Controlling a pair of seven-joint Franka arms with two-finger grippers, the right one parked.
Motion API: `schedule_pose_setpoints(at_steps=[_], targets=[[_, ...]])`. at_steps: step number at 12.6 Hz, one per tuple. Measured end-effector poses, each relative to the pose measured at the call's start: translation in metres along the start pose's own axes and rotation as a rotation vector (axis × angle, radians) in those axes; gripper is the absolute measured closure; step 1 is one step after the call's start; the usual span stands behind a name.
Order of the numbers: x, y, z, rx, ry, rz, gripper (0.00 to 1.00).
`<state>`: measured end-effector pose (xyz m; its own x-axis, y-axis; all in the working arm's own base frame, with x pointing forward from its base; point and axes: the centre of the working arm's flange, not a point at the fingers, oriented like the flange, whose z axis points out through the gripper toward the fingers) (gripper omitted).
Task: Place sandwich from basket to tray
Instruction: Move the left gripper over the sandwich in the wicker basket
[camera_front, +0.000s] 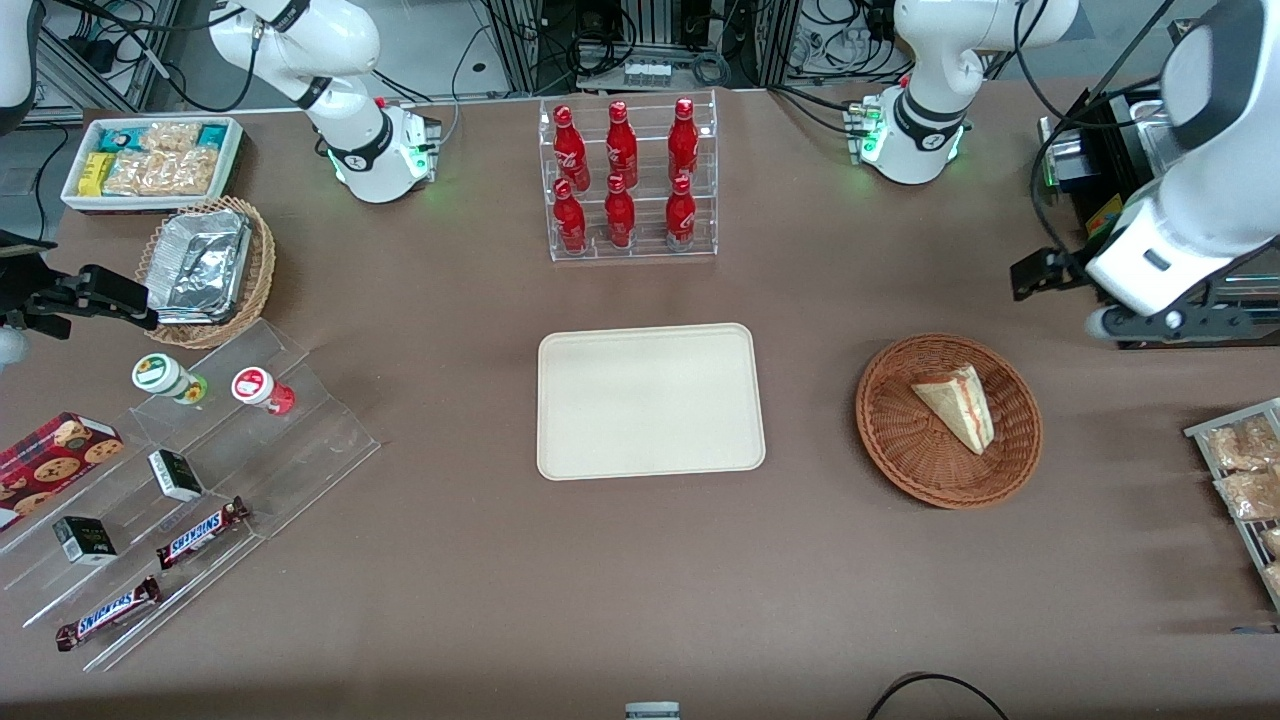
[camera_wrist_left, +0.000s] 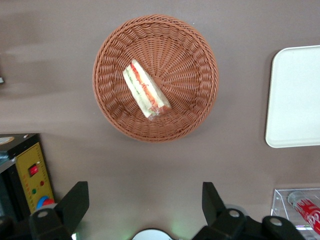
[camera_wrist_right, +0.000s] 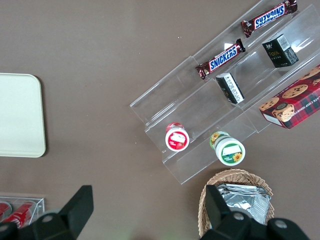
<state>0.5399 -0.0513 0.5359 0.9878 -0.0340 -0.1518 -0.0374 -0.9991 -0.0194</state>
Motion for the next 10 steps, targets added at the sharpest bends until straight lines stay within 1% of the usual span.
schedule_pose_setpoints(at_steps=[2, 7, 10], targets=[[0.007, 0.001, 0.026, 0.000, 0.013, 0.000, 0.00], [0.017, -0.004, 0.100, -0.004, 0.067, -0.010, 0.00], [0.018, -0.020, 0.152, -0.009, 0.076, -0.052, 0.00]])
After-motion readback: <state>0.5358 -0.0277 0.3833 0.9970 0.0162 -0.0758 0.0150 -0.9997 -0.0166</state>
